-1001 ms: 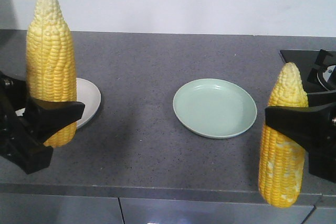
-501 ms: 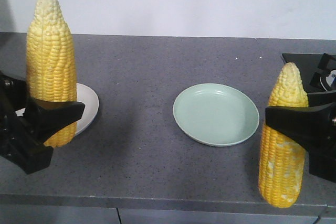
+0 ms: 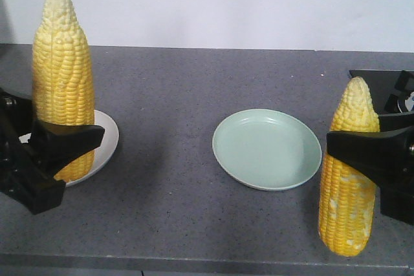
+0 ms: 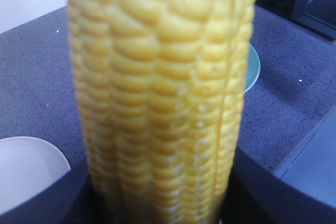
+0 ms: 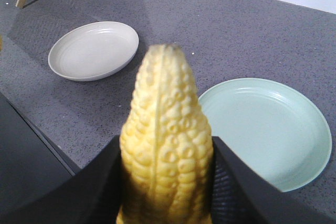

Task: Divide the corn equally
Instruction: 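Approach the counter edge, holding cobs above the beige and green plates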

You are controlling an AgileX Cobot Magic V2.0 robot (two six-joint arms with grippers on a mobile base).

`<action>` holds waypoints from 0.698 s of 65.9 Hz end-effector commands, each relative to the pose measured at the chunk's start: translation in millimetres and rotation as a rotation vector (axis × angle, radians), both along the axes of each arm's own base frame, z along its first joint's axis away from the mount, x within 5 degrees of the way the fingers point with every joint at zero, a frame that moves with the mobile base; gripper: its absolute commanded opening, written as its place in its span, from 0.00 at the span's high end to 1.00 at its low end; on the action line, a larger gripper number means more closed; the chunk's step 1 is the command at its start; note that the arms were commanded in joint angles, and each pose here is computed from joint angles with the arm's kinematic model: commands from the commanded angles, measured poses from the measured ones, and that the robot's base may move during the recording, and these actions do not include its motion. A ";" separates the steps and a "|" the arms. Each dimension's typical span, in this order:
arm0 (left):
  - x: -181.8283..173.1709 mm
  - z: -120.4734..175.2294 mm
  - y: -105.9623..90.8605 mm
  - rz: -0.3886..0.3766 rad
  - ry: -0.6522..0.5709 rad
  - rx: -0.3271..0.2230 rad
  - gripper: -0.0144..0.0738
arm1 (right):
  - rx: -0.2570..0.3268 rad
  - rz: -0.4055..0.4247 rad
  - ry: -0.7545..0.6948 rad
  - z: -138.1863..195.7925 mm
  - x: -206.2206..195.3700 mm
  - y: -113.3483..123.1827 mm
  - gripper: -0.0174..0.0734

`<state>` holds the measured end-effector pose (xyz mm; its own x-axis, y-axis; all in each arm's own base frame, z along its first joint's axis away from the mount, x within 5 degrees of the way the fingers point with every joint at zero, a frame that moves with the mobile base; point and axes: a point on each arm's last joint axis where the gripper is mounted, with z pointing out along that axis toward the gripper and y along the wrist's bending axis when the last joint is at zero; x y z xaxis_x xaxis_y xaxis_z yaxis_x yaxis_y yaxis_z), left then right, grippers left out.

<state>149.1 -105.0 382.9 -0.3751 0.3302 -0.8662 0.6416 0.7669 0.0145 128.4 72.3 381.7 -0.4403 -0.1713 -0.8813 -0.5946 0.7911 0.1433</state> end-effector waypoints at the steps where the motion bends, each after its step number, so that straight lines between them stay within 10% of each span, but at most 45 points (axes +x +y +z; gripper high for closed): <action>1: -1.9 16.7 1.1 0.010 -0.081 -0.075 0.50 | 0.047 -0.024 -0.068 12.8 0.8 -0.7 0.59; 46: -1.9 16.7 1.1 0.010 -0.081 -0.075 0.50 | 0.047 -0.024 -0.068 12.8 0.8 -0.7 0.59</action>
<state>149.1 -105.0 382.9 -0.3751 0.3302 -0.8662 0.6416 0.7669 0.0145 128.4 72.3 381.7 -0.4403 -0.1713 -0.8813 -0.5946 0.7911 0.1433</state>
